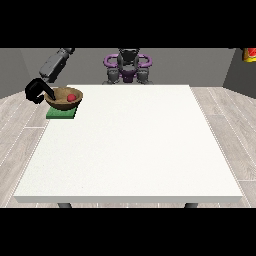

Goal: Pick the cup and pour the ball into the bowl, then pick the bowl and place it on the pad

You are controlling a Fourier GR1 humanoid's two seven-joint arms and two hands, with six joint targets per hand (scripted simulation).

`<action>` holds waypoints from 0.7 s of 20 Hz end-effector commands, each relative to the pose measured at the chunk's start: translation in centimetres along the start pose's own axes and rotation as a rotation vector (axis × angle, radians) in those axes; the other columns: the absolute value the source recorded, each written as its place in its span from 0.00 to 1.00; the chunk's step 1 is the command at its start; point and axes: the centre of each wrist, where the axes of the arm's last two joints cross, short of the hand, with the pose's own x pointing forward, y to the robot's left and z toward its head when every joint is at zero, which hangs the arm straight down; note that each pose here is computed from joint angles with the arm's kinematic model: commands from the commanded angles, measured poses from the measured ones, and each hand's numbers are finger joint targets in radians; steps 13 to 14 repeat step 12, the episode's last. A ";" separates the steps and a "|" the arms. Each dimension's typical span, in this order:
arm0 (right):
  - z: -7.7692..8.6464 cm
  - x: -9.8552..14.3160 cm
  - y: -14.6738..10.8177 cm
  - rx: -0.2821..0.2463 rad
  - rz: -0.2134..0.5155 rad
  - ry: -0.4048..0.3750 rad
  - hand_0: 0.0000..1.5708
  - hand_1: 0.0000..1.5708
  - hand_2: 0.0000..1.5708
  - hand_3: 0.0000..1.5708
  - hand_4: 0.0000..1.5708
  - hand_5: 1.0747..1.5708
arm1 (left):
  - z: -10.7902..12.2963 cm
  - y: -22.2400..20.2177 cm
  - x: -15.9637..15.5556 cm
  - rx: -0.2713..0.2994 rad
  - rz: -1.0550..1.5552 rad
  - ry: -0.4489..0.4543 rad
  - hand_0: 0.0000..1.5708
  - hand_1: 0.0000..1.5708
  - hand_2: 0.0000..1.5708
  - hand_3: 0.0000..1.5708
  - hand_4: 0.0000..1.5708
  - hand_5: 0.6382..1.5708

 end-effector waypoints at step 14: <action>-0.2 2.0 1.9 0.169 0.247 0.095 0.00 0.00 0.00 0.00 0.13 0.61 | 1.6 -1.8 -4.6 -0.007 0.007 0.197 0.00 0.00 0.00 0.00 0.76 1.00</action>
